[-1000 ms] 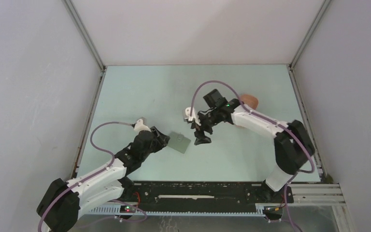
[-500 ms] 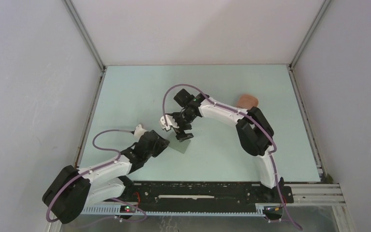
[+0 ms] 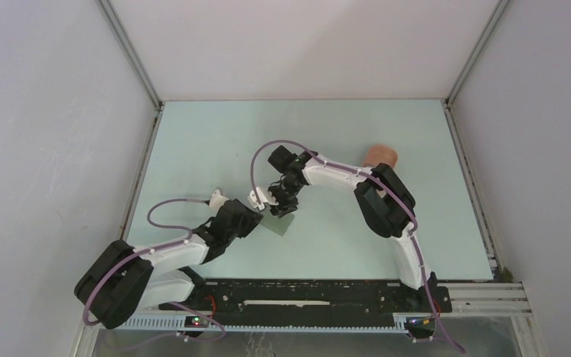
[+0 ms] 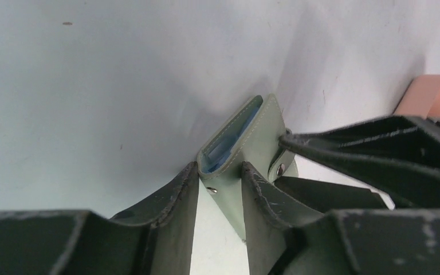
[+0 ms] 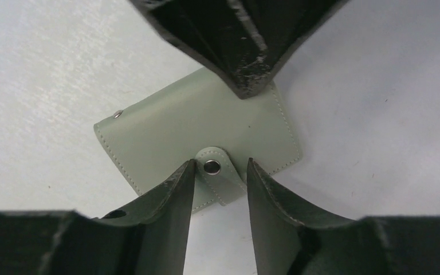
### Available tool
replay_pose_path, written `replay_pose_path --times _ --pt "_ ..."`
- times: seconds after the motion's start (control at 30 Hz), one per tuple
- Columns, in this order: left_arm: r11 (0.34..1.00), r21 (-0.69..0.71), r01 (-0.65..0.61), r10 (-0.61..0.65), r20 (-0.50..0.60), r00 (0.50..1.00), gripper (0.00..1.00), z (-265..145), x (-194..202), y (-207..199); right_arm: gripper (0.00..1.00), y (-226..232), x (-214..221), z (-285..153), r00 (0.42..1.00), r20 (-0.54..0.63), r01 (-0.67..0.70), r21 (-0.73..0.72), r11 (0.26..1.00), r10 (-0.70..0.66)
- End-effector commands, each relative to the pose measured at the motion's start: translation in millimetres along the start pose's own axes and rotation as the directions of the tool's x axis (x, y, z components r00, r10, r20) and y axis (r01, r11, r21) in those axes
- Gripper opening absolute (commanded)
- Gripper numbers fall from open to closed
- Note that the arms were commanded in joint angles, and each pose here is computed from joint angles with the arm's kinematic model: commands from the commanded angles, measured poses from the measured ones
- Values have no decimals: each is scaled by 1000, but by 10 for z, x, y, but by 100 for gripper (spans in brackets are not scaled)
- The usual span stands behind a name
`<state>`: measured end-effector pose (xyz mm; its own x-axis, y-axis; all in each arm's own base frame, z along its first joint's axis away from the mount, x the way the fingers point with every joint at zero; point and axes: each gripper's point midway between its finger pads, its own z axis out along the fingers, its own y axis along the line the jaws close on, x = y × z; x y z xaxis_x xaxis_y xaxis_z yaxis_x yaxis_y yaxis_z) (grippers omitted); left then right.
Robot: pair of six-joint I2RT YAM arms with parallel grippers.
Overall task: Put the credit cards into the card holder
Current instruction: Open the card holder at the center of the board.
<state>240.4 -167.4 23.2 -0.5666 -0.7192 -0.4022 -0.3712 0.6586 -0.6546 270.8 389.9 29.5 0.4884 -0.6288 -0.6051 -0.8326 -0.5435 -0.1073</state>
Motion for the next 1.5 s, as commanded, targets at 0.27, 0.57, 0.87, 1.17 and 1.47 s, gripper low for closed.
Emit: replay_pose_path --times 0.27,0.57,0.87,1.17,1.47 --pt "990 -66 -126 120 -94 988 22 239 187 198 26 369 127 49 998 -65 -8 -47 999 5" --pt "956 -70 -284 278 -80 957 7 376 90 139 0 307 -107 -399 982 89 -175 96 980 167" --pt "894 46 -446 449 -97 889 20 375 -73 -223 0 565 -250 -819 879 287 -408 36 912 382" --pt "846 346 -406 459 -84 884 76 -54 131 -547 0 627 -239 -1025 810 362 -503 24 864 461" --pt "683 684 -256 434 -98 896 94 -597 445 -865 0 590 -404 -1094 722 449 -563 -60 824 526"
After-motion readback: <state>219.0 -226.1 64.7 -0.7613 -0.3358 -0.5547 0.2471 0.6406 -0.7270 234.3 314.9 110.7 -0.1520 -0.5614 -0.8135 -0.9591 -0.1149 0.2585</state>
